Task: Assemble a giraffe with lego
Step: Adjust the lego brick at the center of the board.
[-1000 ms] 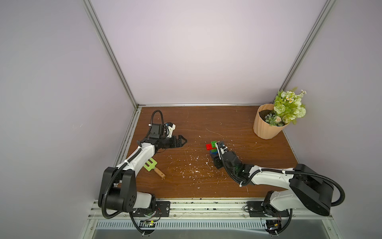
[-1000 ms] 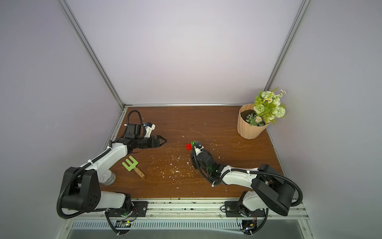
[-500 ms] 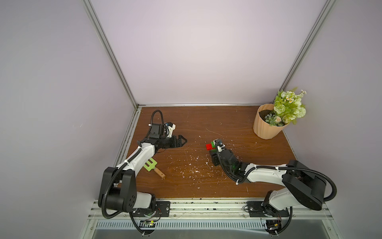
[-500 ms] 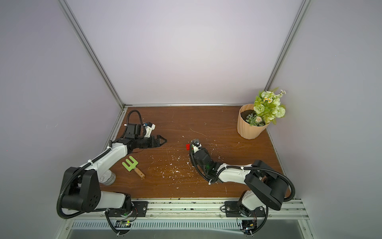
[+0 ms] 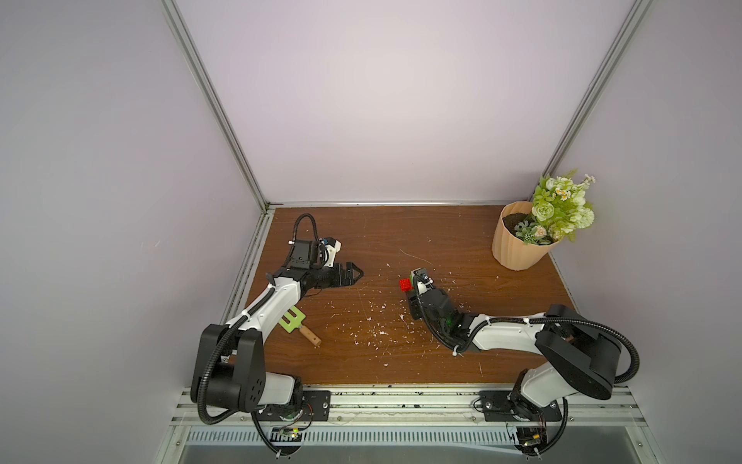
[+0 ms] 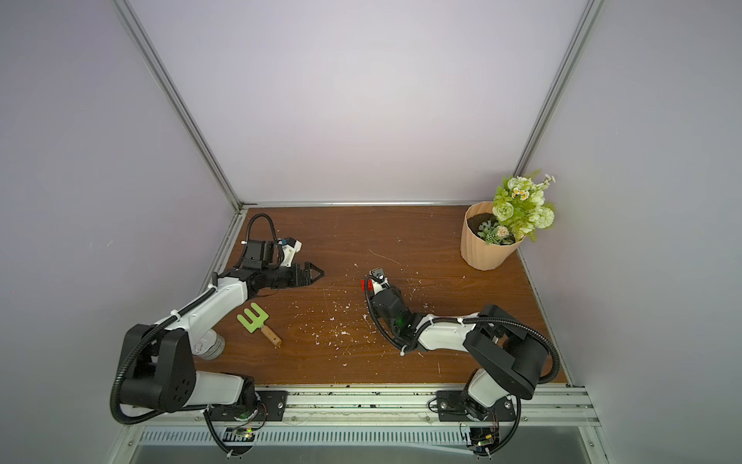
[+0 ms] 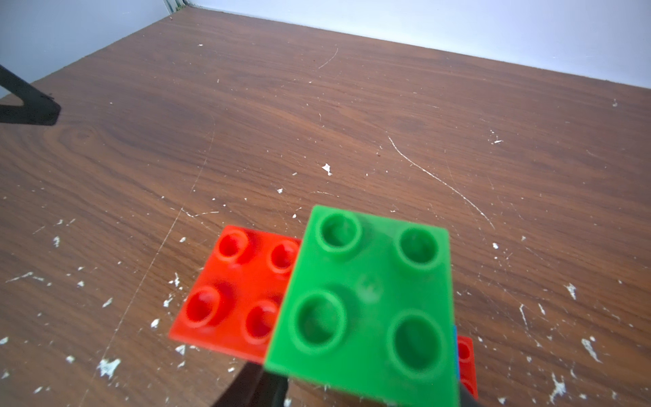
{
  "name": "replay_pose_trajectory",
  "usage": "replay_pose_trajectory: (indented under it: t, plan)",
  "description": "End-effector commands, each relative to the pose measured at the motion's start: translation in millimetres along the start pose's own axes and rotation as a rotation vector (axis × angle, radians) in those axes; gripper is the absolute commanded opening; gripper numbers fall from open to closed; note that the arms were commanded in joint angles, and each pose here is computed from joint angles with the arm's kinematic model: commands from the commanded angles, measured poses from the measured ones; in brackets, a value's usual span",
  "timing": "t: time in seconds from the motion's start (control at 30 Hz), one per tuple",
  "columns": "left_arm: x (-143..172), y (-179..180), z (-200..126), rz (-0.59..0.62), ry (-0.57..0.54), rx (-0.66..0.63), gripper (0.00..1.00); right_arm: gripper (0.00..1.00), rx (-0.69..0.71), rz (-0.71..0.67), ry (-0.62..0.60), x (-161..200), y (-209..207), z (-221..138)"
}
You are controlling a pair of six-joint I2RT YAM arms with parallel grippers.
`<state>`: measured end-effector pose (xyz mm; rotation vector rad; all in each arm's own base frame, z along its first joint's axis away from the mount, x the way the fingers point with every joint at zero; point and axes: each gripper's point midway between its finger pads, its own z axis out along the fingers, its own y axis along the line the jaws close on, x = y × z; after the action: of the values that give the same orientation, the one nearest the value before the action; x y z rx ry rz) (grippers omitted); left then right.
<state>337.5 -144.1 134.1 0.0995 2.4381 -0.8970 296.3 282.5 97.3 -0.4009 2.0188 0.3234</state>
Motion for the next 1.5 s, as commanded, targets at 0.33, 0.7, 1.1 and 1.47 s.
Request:
replay_pose_trajectory:
  t: [0.33, 0.7, 1.1, 1.47]
  plan:
    - [1, -5, 0, 0.005, 0.003, 0.015, 1.0, 0.35, 0.026, 0.019, -0.079, -28, 0, -2]
    - [1, -6, 0, 0.006, 0.002, 0.019, 1.0, 0.27, 0.056, -0.006, -0.05, -51, 1, -9]
    - [1, -8, -3, 0.006, 0.002, 0.026, 1.0, 0.26, 0.158, 0.001, 0.307, -75, -5, -14]
    - [2, -11, -6, 0.01, 0.0, 0.031, 1.0, 0.26, 0.173, 0.08, 0.566, -91, -15, -25]
